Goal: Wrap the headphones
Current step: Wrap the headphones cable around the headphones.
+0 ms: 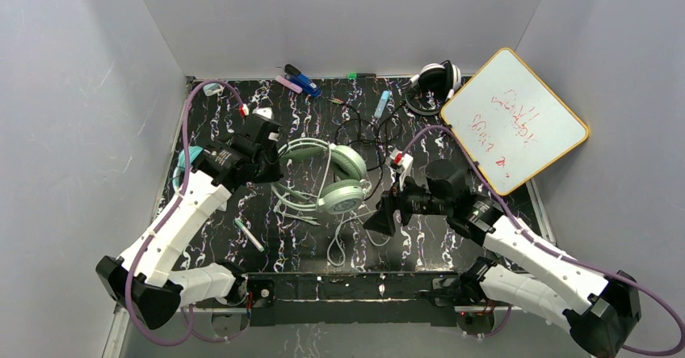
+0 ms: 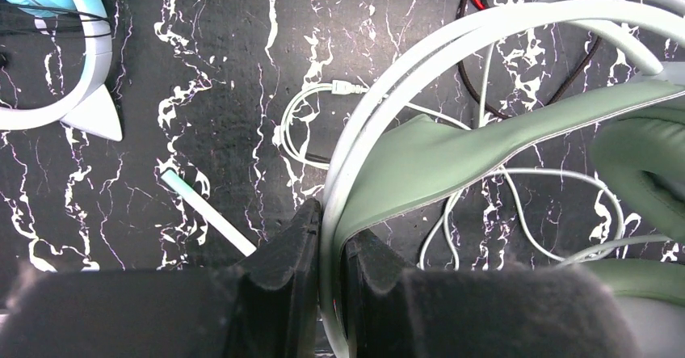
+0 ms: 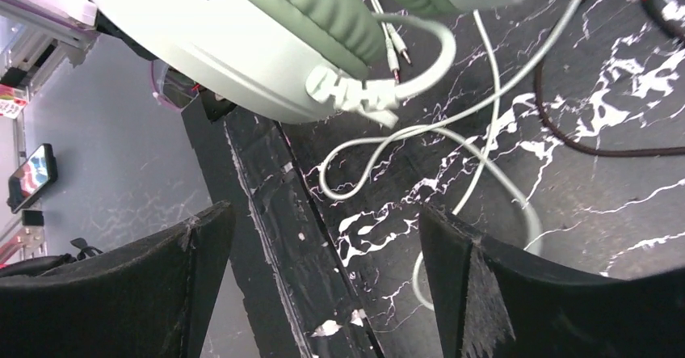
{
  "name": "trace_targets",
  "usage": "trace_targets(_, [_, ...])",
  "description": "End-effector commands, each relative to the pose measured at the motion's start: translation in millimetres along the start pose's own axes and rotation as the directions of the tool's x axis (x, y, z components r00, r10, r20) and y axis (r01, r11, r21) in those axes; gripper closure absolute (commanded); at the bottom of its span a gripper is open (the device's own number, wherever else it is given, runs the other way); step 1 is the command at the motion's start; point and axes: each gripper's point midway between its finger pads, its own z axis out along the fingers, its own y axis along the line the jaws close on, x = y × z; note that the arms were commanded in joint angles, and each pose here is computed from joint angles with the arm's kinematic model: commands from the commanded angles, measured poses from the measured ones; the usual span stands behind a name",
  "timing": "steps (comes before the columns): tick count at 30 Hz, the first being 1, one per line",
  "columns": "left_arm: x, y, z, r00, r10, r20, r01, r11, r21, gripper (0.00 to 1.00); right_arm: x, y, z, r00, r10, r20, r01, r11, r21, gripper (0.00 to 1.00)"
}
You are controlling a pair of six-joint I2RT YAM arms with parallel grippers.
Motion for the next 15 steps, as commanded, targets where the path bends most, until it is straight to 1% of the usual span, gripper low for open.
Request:
trace_targets(1, [-12.3,-9.5,-14.2,0.996,-0.072,0.05,0.069,0.996,0.059,1.0,-13.3,7.4,8.5,0.993,0.033,0.117,-0.025,0.997,-0.068,0.09])
trace_targets(3, [-11.8,-8.5,-14.8,0.996,-0.077,0.052,0.074,0.996,0.057,1.0,-3.5,-9.0,12.3,0.991,0.058,0.123,-0.059,0.998,0.006,0.09])
trace_targets(5, [-11.4,-7.7,-15.1,0.996,-0.078,0.053,0.076,0.996,0.054,1.0,0.5,-27.9,10.6,0.984,0.082,0.161,-0.099,0.99,0.105,0.09])
trace_targets(7, [-11.1,-7.3,-15.0,0.995,-0.081,0.053,0.078,0.996,0.052,1.0,2.5,-48.3,4.8,0.97,0.112,0.217,-0.159,0.965,0.211,0.1])
trace_targets(9, [-11.3,-7.5,-14.6,0.995,-0.082,0.053,0.079,0.995,0.053,1.0,7.1,-63.6,0.5,0.961,0.125,0.246,-0.195,0.939,0.284,0.11])
trace_targets(10, [-11.6,-7.8,-14.4,0.995,-0.083,0.055,0.08,0.995,0.054,1.0,11.6,-72.3,-1.1,0.959,0.14,0.247,-0.218,0.92,0.327,0.12])
trace_targets(13, [-11.5,-8.6,-13.1,0.995,-0.085,0.054,0.082,0.995,0.055,1.0,33.4,-84.8,0.4,0.963,0.19,0.189,-0.251,0.887,0.388,0.15])
trace_targets(15, [-14.6,-9.4,-15.5,0.994,-0.093,0.062,0.089,0.994,0.058,1.0,46.7,-95.8,0.1,0.96,0.229,0.16,-0.277,0.851,0.446,0.16])
